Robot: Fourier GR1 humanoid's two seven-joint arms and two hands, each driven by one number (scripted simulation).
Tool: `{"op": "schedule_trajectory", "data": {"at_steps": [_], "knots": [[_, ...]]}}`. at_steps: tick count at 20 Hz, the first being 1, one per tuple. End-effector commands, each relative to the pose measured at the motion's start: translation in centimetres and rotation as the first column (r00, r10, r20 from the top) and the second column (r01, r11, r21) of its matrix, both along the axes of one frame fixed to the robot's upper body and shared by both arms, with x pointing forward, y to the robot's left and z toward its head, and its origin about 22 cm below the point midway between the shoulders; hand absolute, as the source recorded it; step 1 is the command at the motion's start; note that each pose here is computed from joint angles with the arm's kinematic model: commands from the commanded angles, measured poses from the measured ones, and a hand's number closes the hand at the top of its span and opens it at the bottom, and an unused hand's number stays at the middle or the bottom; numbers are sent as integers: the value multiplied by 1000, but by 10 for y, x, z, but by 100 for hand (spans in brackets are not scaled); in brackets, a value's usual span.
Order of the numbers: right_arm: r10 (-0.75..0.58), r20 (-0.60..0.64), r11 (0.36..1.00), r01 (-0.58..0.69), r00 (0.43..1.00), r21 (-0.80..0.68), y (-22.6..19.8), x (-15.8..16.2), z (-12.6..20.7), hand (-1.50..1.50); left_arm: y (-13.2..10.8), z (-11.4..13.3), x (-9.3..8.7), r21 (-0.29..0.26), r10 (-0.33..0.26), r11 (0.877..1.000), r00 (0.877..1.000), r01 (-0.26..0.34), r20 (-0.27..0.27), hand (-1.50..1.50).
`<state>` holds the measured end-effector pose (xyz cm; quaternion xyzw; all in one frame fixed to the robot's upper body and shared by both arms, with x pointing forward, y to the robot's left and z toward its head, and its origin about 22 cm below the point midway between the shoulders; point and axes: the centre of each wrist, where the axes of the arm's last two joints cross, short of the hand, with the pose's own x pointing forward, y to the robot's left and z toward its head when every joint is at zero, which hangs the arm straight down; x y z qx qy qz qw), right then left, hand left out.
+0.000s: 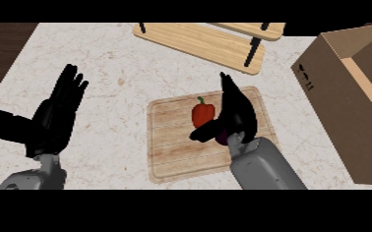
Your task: Pick the bell pepper from the cutting board and place it in the cardboard box
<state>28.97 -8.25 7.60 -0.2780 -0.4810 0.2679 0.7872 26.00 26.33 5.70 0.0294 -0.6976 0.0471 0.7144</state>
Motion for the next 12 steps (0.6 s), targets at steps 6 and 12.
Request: {"op": "schedule_trajectory", "data": {"at_steps": [6,12], "knots": [[-26,-33,1000,26,999,7,5,-13,-9,-150,9,7,-5,5,14,1000,1000,-14,-4,0],[-17,-47,1000,17,999,-10,20,16,-26,-150,-5,-6,15,-9,-3,1000,1000,3,-2,0]]}}
